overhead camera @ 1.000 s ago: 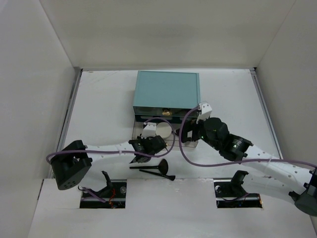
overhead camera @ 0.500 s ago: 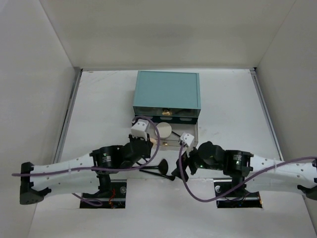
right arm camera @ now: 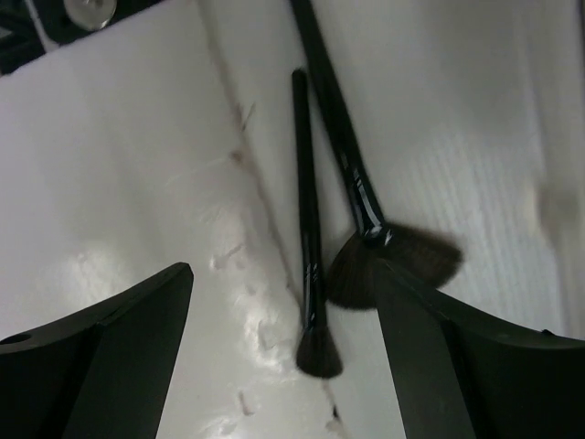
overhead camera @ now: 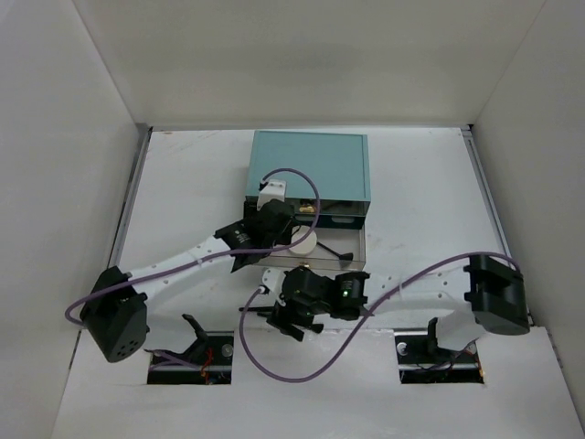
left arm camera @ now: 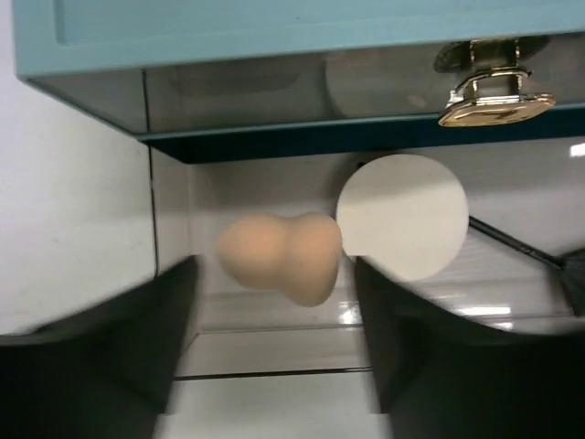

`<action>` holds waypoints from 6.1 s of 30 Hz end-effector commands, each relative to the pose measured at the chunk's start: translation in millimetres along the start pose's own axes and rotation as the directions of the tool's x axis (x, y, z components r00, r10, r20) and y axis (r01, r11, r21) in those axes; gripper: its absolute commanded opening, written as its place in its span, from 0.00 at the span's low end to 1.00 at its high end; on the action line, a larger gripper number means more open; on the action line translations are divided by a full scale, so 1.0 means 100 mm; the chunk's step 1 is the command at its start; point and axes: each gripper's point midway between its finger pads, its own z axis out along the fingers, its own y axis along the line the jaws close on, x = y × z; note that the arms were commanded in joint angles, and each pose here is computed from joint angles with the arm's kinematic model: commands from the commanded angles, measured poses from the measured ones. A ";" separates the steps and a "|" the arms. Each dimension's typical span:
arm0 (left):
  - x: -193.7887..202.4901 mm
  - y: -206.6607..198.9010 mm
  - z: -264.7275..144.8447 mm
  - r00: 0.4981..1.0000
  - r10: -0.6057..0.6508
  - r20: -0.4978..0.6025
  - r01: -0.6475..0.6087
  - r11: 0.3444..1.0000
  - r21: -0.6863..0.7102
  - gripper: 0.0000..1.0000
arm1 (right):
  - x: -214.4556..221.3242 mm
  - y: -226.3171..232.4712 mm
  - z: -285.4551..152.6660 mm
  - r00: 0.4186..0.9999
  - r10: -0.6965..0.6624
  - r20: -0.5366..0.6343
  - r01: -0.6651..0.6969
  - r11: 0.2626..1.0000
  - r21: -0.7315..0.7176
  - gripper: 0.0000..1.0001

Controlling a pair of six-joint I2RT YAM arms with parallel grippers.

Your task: Organize the makeup

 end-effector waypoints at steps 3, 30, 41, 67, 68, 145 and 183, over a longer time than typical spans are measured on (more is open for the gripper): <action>-0.63 -0.01 -0.32 0.983 -0.084 0.162 0.072 0.994 0.076 1.00 | -0.57 -0.02 0.18 0.985 -0.122 0.122 0.125 0.992 -0.012 0.88; -0.47 1.67 -1.18 0.883 -0.340 0.325 0.415 0.887 -0.200 1.00 | -0.08 -0.63 0.99 0.973 -0.201 -0.109 0.218 0.961 0.173 0.15; -0.46 1.72 -1.14 0.878 -0.346 0.329 0.428 0.877 -0.219 1.00 | -1.12 -0.50 0.17 0.934 -0.319 0.162 0.286 0.938 0.198 0.00; -0.46 1.71 -1.16 0.877 -0.351 0.328 0.429 0.879 -0.208 1.00 | 0.06 -0.23 0.51 0.971 -0.200 -0.129 0.191 0.978 -0.079 0.52; -0.46 1.71 -1.16 0.877 -0.351 0.328 0.429 0.880 -0.206 1.00 | 0.12 -0.21 0.55 0.969 -0.204 -0.142 0.194 0.978 -0.081 0.52; -0.68 1.73 -0.94 0.786 -0.532 0.316 0.587 0.802 -0.111 1.00 | -0.52 -1.00 0.90 0.984 -0.169 0.056 0.155 0.967 0.201 0.58; -0.61 0.88 -0.94 0.849 -0.509 0.141 0.500 0.861 0.097 1.00 | -1.09 -2.12 -0.58 0.935 -0.148 0.322 -0.008 0.899 0.438 0.19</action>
